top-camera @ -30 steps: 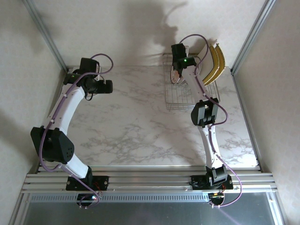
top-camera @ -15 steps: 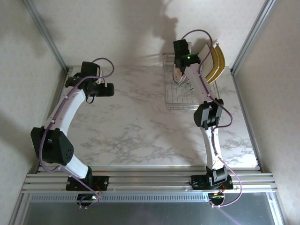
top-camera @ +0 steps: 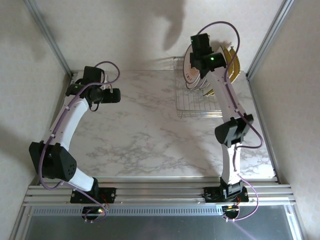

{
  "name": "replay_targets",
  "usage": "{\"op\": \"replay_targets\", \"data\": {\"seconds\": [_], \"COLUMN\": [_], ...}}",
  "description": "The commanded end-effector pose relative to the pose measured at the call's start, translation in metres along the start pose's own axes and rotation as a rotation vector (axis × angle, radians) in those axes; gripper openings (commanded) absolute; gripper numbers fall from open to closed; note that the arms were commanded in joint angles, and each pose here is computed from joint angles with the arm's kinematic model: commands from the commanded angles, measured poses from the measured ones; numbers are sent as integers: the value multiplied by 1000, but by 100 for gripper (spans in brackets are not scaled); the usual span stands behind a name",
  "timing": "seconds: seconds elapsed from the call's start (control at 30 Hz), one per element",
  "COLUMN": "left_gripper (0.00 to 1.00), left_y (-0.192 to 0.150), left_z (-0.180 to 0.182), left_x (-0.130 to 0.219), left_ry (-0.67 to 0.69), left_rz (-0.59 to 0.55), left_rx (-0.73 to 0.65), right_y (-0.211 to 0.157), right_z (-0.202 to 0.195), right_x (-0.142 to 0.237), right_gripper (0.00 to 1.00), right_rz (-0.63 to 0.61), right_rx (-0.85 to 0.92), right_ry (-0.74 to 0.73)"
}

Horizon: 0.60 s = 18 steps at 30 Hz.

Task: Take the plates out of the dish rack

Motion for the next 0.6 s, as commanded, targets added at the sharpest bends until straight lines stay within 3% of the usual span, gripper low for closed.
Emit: {"op": "replay_targets", "data": {"seconds": [0.0,0.3,0.57], "left_gripper": [100,100,100], "left_y": [-1,-18,-9], "left_z": [-1,-5,-22], "left_x": [14,10,8], "left_ry": [-12,-30,-166], "left_rz": [-27,-14,-76], "left_rx": [13,36,50], "right_y": [9,-61,-121], "right_z": [-7,-12,-8], "right_x": [57,93,77], "right_gripper": [0,0,0], "right_rz": [-7,273,363], "right_rx": [-56,-282,-407], "right_ry": [201,755,940]}}
Point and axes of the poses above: each hand's point on the last joint's axis, 136 mm out from that joint toward the fingers, its own x axis back along the fingers, its own z axis along the line the jaws close on, y = z × x, the point moved 7 cm from there along x, back along the fingers, and after that the axes turned 14 degrees about -x, right-handed, at the moved point
